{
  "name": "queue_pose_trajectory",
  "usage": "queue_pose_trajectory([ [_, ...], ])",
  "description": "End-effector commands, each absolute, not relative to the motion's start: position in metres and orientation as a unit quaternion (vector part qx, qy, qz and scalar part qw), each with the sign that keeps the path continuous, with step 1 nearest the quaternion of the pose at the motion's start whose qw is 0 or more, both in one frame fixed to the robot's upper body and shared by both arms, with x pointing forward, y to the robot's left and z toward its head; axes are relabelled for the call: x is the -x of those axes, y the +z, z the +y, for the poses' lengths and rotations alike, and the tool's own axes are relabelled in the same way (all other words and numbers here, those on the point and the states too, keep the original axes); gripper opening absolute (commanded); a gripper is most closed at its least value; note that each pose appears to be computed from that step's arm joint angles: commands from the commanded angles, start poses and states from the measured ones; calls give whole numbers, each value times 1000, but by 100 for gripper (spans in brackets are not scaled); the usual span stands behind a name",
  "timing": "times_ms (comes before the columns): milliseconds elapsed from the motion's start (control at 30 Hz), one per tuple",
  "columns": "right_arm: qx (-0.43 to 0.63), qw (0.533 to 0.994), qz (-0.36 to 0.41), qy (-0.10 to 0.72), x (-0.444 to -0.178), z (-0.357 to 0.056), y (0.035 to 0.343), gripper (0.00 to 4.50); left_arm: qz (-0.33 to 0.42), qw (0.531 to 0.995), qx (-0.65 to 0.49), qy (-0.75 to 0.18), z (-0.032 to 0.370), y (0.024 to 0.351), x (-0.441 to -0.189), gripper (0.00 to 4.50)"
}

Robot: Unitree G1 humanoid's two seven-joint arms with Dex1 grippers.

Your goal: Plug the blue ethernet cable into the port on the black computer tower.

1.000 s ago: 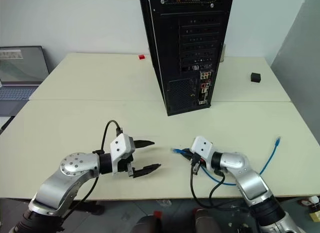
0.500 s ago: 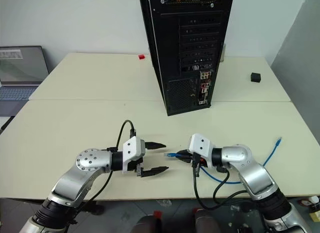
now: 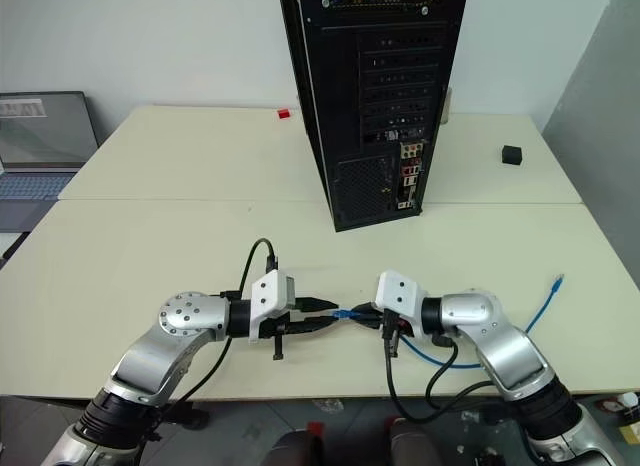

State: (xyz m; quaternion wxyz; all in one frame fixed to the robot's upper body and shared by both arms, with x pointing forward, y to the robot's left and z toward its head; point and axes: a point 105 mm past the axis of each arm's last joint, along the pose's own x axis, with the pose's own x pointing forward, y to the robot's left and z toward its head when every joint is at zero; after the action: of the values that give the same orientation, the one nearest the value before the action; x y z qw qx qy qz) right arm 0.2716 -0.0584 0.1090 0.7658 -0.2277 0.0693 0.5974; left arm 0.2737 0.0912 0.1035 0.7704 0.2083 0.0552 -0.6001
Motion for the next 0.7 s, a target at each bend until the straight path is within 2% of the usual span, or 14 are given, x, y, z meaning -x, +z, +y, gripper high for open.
queue_pose_trajectory([
  [33,237,755,39,610,-267,-50,122,1,46,770,-220,-597,91,106,-275,30],
  [300,234,743,43,626,-262,-48,122,0,38,777,-221,-588,91,107,-276,30],
  [367,236,735,40,634,-260,-49,124,72,34,779,-218,-587,92,109,-277,30],
  [467,241,730,36,638,-261,-52,129,149,25,779,-217,-588,91,111,-275,30],
  [500,241,730,37,639,-261,-55,133,154,21,778,-220,-588,91,111,-274,30],
  [567,240,727,43,642,-261,-64,142,194,12,777,-226,-587,90,112,-273,30],
  [700,229,734,68,636,-258,-88,155,291,-26,783,-247,-570,86,114,-271,30],
])
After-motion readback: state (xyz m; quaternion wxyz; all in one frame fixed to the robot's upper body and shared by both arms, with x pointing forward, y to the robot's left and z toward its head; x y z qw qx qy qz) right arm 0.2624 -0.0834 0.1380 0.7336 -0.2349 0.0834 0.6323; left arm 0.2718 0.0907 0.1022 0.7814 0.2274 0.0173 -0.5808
